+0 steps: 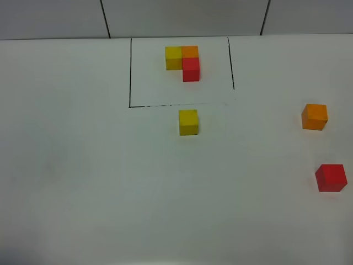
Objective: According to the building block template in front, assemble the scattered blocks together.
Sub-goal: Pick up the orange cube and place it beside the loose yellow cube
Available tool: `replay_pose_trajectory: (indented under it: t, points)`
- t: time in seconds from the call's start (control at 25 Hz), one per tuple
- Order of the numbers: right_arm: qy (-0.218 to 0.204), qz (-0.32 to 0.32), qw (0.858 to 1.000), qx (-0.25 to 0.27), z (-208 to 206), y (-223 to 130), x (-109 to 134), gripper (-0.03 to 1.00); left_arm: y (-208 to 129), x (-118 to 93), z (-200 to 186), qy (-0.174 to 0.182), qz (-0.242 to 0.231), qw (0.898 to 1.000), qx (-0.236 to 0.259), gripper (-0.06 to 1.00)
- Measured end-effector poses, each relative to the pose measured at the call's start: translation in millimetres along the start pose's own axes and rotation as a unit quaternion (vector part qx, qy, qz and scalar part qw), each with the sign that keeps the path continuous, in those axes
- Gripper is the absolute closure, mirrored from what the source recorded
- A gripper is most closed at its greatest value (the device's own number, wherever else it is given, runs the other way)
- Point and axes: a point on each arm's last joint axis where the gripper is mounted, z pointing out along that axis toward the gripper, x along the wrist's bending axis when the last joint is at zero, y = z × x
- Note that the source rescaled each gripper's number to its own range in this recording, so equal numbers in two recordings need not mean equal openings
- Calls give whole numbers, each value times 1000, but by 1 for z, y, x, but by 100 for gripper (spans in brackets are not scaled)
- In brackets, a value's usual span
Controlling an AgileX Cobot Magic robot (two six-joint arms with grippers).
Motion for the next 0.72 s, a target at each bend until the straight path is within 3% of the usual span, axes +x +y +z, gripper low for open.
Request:
replay_pose_trajectory:
  t: [0.72]
  points:
    - [2,1,1000,0,0,0,0,21,-6,-1,4,-9,-2,1000,20,24]
